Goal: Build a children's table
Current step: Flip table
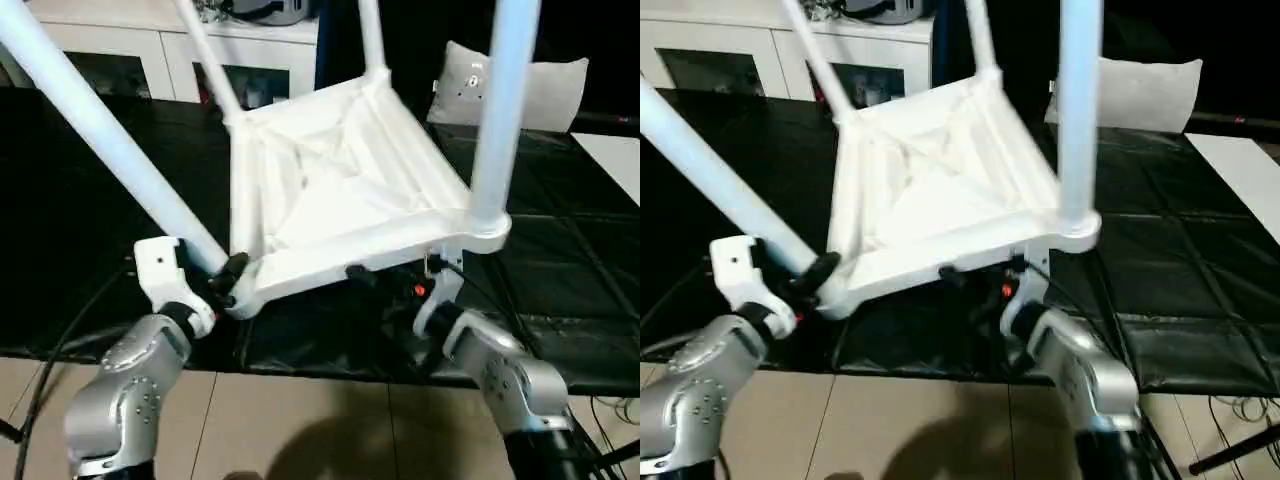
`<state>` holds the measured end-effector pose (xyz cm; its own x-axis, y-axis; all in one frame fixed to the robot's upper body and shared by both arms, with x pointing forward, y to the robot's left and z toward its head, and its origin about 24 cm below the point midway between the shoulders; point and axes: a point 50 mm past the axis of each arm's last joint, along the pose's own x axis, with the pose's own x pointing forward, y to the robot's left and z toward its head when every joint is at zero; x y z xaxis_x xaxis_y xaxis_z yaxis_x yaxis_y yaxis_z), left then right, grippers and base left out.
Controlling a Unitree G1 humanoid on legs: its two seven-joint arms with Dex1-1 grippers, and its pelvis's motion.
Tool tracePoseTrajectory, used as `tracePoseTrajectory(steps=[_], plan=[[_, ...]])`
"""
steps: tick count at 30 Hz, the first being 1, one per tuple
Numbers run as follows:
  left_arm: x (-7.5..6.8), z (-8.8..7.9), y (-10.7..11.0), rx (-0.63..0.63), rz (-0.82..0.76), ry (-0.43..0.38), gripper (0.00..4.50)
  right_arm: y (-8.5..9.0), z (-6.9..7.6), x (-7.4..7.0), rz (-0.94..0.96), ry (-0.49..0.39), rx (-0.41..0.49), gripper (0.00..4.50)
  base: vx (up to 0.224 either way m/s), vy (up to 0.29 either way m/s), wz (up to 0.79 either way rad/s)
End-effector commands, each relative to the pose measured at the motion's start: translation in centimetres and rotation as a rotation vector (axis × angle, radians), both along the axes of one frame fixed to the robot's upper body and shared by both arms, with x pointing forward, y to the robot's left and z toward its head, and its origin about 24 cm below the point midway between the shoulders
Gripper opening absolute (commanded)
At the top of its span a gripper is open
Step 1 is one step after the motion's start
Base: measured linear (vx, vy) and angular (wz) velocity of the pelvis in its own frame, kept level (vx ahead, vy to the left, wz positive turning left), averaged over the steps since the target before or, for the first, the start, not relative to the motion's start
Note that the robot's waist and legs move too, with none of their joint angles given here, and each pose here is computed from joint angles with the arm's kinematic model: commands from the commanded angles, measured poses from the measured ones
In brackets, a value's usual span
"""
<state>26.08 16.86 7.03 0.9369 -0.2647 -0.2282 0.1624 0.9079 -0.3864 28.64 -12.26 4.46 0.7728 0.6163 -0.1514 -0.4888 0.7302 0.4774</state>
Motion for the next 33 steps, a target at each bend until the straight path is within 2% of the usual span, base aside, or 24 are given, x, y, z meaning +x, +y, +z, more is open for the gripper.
tracePoseTrajectory(steps=[1, 4, 8, 9, 10, 13, 14, 20, 22, 25, 26, 33], plan=[[-0.3, -1.1, -2.9, -0.134, -0.167, 0.078, 2.06, 0.0, 1.0, 0.9, -0.027, -0.043, 0.041, 4.5, 0.0, 0.0, 0.0], [-0.3, -1.2, -3.2, -0.132, -0.183, 0.084, 2.06, 0.0, 1.0, 1.7, -0.065, -0.032, 0.054, 4.5, 0.0, 0.0, 0.0], [-0.4, -1.2, -3.8, -0.106, -0.233, 0.091, 2.06, 0.5, 1.6, 2.9, -0.139, -0.022, 0.227, 4.5, 0.0, 0.0, 0.0], [-0.4, -1.2, -3.8, -0.103, -0.236, 0.092, 2.06, 0.5, 1.7, 3.0, -0.142, -0.022, 0.242, 4.5, 0.0, 0.0, 0.0], [-0.3, -1.2, -4.0, -0.09, -0.248, 0.093, 2.06, 0.6, 2.1, 3.3, -0.151, -0.024, 0.31, 4.5, 0.0, 0.0, 0.0], [-0.3, -1.2, -4.4, -0.058, -0.292, 0.096, 2.06, 0.9, 2.8, 3.8, -0.154, -0.041, 0.413, 4.5, 0.0, 0.0, 0.0], [-0.4, -1.3, -4.8, -0.037, -0.334, 0.098, 2.06, 1.1, 3.1, 4.1, -0.145, -0.05, 0.443, 4.31, 0.0, 0.0, 0.0], [-0.6, -1.6, -5.4, 0.006, -0.387, 0.112, 2.06, 1.5, 3.6, 4.6, -0.121, -0.056, 0.515, 3.9, 0.0, 0.0, 0.0], [-0.6, -1.7, -5.4, 0.016, -0.396, 0.114, 2.06, 1.5, 3.9, 4.9, -0.137, -0.066, 0.517, 3.7, 0.0, 0.0, 0.0], [-0.7, -1.7, -5.5, 0.025, -0.406, 0.114, 2.06, 1.4, 4.1, 5.1, -0.15, -0.074, 0.531, 3.63, 0.0, 0.0, 0.0], [-0.7, -1.8, -5.5, 0.026, -0.409, 0.114, 2.06, 1.3, 4.1, 5.3, -0.155, -0.072, 0.535, 3.4, 0.0, 0.0, 0.0], [-0.8, -1.9, -5.4, 0.035, -0.411, 0.116, 2.06, 1.2, 4.1, 5.5, -0.173, -0.083, 0.539, 2.86, 0.0, 0.0, 0.0]])
